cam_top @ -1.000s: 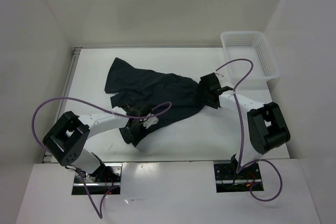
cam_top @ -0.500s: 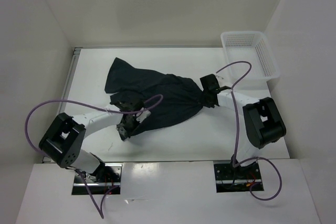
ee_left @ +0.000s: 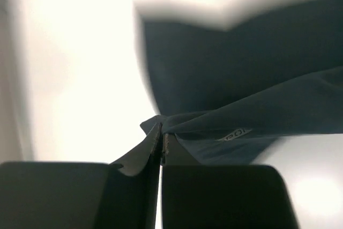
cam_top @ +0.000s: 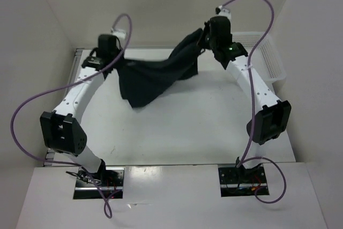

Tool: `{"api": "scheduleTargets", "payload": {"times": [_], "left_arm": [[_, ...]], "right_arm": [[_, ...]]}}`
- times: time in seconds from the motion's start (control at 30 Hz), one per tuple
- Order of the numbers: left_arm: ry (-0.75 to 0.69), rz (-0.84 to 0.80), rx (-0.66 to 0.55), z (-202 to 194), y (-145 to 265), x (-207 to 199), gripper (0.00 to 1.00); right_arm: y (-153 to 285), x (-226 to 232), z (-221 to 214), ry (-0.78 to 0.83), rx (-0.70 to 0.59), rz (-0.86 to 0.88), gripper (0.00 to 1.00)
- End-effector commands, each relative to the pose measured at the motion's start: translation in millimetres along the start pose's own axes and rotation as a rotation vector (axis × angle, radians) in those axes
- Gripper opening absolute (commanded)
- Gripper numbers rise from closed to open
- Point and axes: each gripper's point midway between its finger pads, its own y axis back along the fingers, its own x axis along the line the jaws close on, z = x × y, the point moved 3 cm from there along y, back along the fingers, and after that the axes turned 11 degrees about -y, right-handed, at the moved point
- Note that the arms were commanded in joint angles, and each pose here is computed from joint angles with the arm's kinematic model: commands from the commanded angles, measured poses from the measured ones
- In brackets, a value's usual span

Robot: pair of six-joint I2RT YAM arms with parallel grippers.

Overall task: Fold and stack the shorts
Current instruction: Flatten the shorts out

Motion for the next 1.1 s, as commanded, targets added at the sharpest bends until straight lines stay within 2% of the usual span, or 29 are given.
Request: {"api": "scheduleTargets", "payload": {"times": [0.0,0.03,0.07,0.17,0.2,0.23,0.27,0.3,0.37,0.4,0.43,0.53,0.67,0.8,0.83,0.87,0.9,0.93,0.97,1.0,1.03,1.07], "left_arm": [[0.146,0.290,-0.449,121,76,106,0.00],[0.154,0.301,-0.488,131,88,115,0.00],[0.164,0.319,-0.555,144,118,126,0.00],[0.160,0.309,-0.561,138,142,123,0.00],[0.155,0.296,-0.520,124,134,117,0.00],[0.147,0.279,-0.496,115,130,109,0.00],[0.148,0.279,-0.497,105,139,106,0.00],[0.137,0.260,-0.432,82,122,93,0.00],[0.131,0.251,-0.439,66,135,84,0.00],[0.125,0.243,-0.381,47,128,78,0.00],[0.126,0.243,-0.382,41,135,76,0.00],[0.126,0.258,-0.343,19,136,73,0.00],[0.110,0.232,-0.313,0,130,59,0.00],[0.109,0.230,-0.309,12,101,60,0.00],[0.111,0.233,-0.319,23,97,63,0.00],[0.124,0.253,-0.321,33,93,74,0.00],[0.128,0.260,-0.302,44,73,82,0.00],[0.141,0.283,-0.336,62,75,95,0.00],[0.172,0.344,-0.461,102,103,122,0.00],[0.179,0.363,-0.487,118,101,130,0.00],[0.190,0.388,-0.526,131,112,142,0.00],[0.197,0.403,-0.573,146,126,148,0.00]], "right_arm": [[58,57,103,0.032,-0.261,0.147,0.00],[68,61,112,0.045,-0.287,0.163,0.00],[76,64,115,0.044,-0.292,0.182,0.00],[97,54,107,0.056,-0.283,0.185,0.00],[86,39,78,0.060,-0.219,0.152,0.00],[101,38,71,0.051,-0.211,0.165,0.00],[91,21,39,0.072,-0.134,0.135,0.00],[94,14,22,0.073,-0.091,0.119,0.00],[103,1,-21,0.100,-0.004,0.093,0.00],[106,1,-36,0.104,0.026,0.100,0.00],[113,-1,-65,0.139,0.081,0.100,0.00],[115,-10,-108,0.158,0.169,0.074,0.00],[105,-5,-137,0.172,0.264,0.101,0.00],[71,28,-120,0.258,0.213,0.141,0.00],[67,54,-84,0.248,0.134,0.186,0.00],[42,58,-86,0.272,0.144,0.164,0.00],[32,63,-65,0.285,0.103,0.152,0.00],[42,93,-16,0.259,-0.001,0.190,0.00],[30,102,-10,0.265,-0.022,0.179,0.00],[36,113,11,0.279,-0.077,0.195,0.00],[59,134,51,0.250,-0.185,0.239,0.00],[66,139,63,0.234,-0.223,0.248,0.00]]}}
